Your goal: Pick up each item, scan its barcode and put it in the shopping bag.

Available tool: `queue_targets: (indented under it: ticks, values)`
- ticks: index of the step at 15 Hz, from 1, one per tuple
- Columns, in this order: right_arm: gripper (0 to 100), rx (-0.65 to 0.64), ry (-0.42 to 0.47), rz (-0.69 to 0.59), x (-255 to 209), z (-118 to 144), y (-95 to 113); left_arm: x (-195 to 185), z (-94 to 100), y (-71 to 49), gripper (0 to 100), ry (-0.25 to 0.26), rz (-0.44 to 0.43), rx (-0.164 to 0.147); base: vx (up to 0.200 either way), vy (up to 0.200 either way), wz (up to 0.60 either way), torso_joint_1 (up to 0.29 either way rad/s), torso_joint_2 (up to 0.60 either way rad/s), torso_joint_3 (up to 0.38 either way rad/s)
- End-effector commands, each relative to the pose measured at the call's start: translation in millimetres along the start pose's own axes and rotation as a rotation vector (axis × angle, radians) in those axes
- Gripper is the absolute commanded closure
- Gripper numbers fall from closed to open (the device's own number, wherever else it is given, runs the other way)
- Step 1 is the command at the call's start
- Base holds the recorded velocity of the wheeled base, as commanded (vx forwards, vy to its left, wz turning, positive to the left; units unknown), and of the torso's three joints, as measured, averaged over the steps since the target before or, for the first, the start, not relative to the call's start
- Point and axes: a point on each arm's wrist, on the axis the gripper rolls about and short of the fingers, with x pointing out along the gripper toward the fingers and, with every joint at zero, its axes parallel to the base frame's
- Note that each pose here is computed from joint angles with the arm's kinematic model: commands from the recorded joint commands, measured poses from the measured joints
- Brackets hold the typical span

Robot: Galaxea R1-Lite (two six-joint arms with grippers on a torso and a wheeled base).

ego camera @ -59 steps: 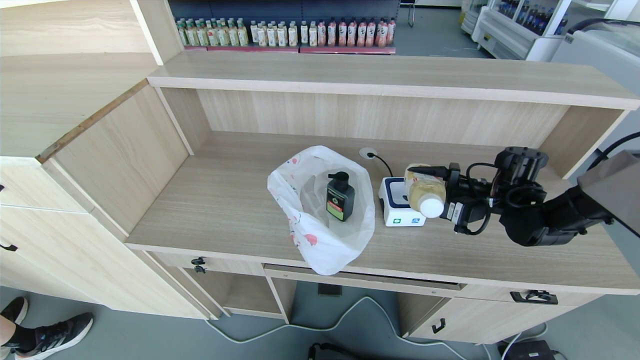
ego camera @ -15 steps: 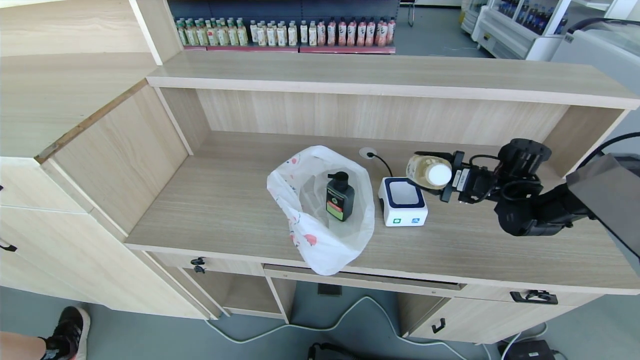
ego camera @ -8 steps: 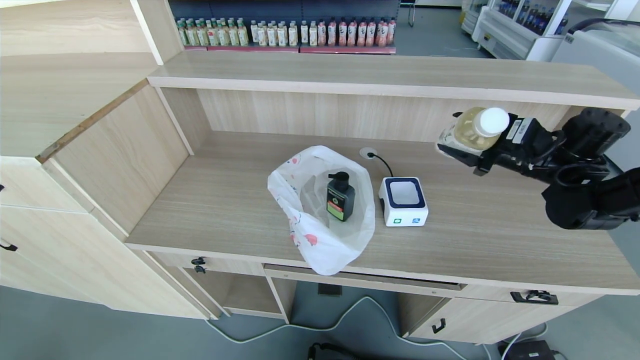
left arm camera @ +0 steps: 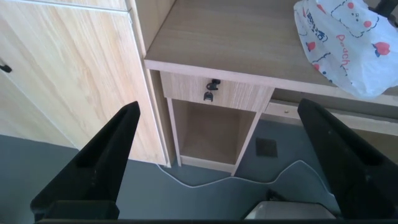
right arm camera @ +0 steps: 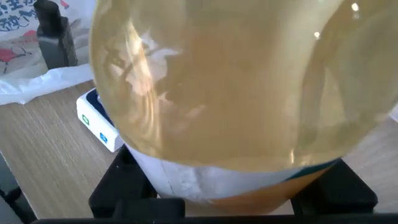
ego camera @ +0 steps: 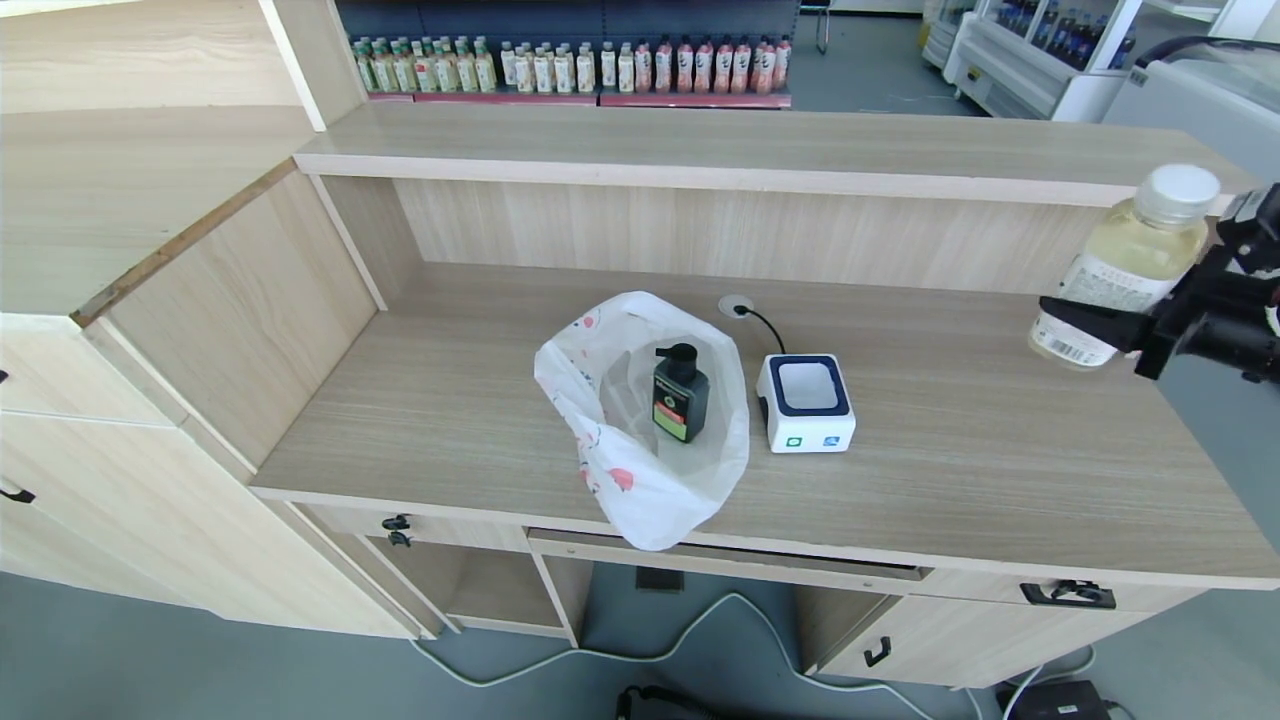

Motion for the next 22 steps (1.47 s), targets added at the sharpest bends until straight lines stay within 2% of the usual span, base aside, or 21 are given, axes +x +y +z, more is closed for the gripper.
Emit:
queue_targets:
  ticks: [1,6,9,12,16,19,21,22]
  values:
    - [100,0.04,0.06,-0.133,-35,27,-5,0,0.0,0.0,0,-0.001,0.001,-0.001,0.0,0.0,0.0,0.0,0.0,0.0]
    - [100,0.169,0.274,-0.477,-54,18,-3,0,0.0,0.0,0,-0.001,0.001,-0.001,0.0,0.0,0.0,0.0,0.0,0.0]
    - [100,0.15,0.318,-0.609,-57,23,-3,0,0.0,0.0,0,-0.001,0.001,-0.001,0.0,0.0,0.0,0.0,0.0,0.0]
    - [100,0.142,0.334,-0.657,-55,26,5,0,0.0,0.0,0,-0.001,0.001,-0.001,0.0,0.0,0.0,0.0,0.0,0.0]
    - [100,0.141,0.289,-0.609,-36,27,18,0,0.0,0.0,0,-0.001,0.001,-0.001,0.0,0.0,0.0,0.0,0.0,0.0]
    - [100,0.357,0.092,-0.551,-18,39,39,0,0.0,0.0,0,-0.001,0.001,-0.001,0.0,0.0,0.0,0.0,0.0,0.0]
    - [100,0.445,-0.001,-0.526,-9,43,46,0,0.0,0.0,0,-0.001,0.001,-0.001,0.0,0.0,0.0,0.0,0.0,0.0]
    - [100,0.457,-0.003,-0.509,-7,43,50,0,0.0,0.0,0,-0.001,0.001,-0.001,0.0,0.0,0.0,0.0,0.0,0.0]
